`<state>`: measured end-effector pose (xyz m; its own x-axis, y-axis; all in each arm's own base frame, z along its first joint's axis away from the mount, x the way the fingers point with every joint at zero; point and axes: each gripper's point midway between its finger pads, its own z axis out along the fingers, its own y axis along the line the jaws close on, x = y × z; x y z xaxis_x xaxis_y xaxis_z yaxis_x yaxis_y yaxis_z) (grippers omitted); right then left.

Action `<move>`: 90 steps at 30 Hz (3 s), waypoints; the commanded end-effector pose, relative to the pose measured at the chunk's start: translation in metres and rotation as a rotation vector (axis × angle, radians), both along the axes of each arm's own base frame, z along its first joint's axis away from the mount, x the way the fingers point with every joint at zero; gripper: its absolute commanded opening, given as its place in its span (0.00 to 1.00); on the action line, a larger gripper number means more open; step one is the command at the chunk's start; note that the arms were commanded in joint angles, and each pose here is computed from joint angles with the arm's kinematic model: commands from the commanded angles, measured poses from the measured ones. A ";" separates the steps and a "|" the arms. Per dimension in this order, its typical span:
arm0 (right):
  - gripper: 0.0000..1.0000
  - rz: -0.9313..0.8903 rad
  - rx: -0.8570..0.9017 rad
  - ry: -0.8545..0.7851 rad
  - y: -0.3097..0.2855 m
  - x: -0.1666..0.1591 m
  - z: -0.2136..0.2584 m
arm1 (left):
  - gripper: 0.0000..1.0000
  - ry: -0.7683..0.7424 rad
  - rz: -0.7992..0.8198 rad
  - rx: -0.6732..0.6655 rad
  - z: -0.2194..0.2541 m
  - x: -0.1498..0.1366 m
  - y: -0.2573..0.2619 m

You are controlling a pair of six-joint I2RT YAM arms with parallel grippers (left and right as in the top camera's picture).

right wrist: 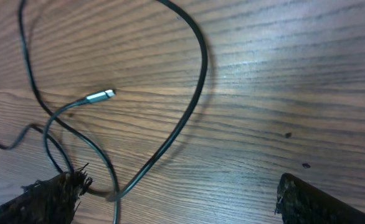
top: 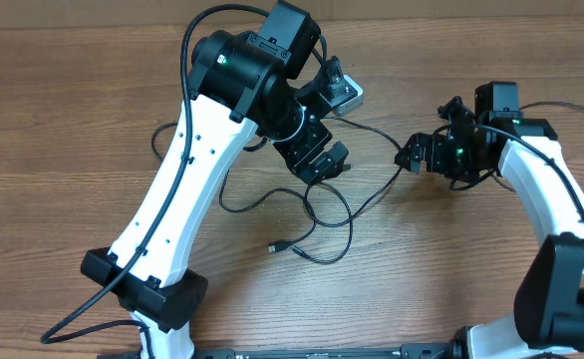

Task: Untangle cables

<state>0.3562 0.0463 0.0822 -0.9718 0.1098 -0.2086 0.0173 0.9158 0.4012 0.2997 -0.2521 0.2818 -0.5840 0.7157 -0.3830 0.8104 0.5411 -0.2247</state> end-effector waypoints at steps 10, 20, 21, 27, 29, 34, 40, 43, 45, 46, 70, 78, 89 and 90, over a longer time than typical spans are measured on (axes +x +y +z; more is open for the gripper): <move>1.00 0.083 -0.016 0.007 0.027 0.009 -0.029 | 1.00 0.002 0.005 0.008 -0.003 0.002 0.000; 1.00 0.079 -0.172 -0.104 0.019 0.038 -0.036 | 1.00 0.002 0.005 0.008 -0.003 0.002 0.000; 1.00 0.079 -0.172 -0.102 0.019 0.038 -0.038 | 1.00 0.002 0.005 0.008 -0.003 0.002 0.000; 0.99 0.085 -0.171 -0.055 0.019 0.034 -0.054 | 0.99 0.002 0.004 0.008 -0.003 0.002 0.000; 0.99 0.090 -0.163 -0.034 0.021 0.031 -0.062 | 1.00 0.002 0.004 0.008 -0.003 0.002 0.000; 0.97 0.094 -0.140 -0.003 0.025 0.028 -0.072 | 0.99 0.002 0.004 0.008 -0.003 0.002 0.000; 0.92 0.094 -0.140 -0.004 0.025 0.031 -0.081 | 1.00 0.002 0.004 0.008 -0.003 0.002 0.000; 0.83 0.082 -0.137 0.004 0.025 0.032 -0.085 | 1.00 0.002 0.004 0.008 -0.003 0.002 0.000; 0.76 0.077 -0.134 0.006 0.025 0.032 -0.087 | 0.99 0.002 0.005 0.008 -0.003 0.002 0.000; 0.73 0.077 -0.134 0.005 0.025 0.033 -0.087 | 1.00 0.002 0.005 0.008 -0.003 0.002 0.000; 0.04 0.056 -0.005 0.005 0.046 0.036 -0.076 | 1.00 0.002 0.005 0.008 -0.003 0.002 0.000; 0.04 0.085 0.277 -0.130 0.071 0.076 0.006 | 0.99 0.002 0.004 0.008 -0.003 0.002 0.000; 0.04 -0.028 0.315 -0.435 0.043 0.142 0.155 | 1.00 0.002 0.004 0.008 -0.003 0.002 0.000; 0.04 -0.036 0.320 -0.470 0.041 0.148 0.168 | 1.00 0.002 0.004 0.008 -0.003 0.002 0.000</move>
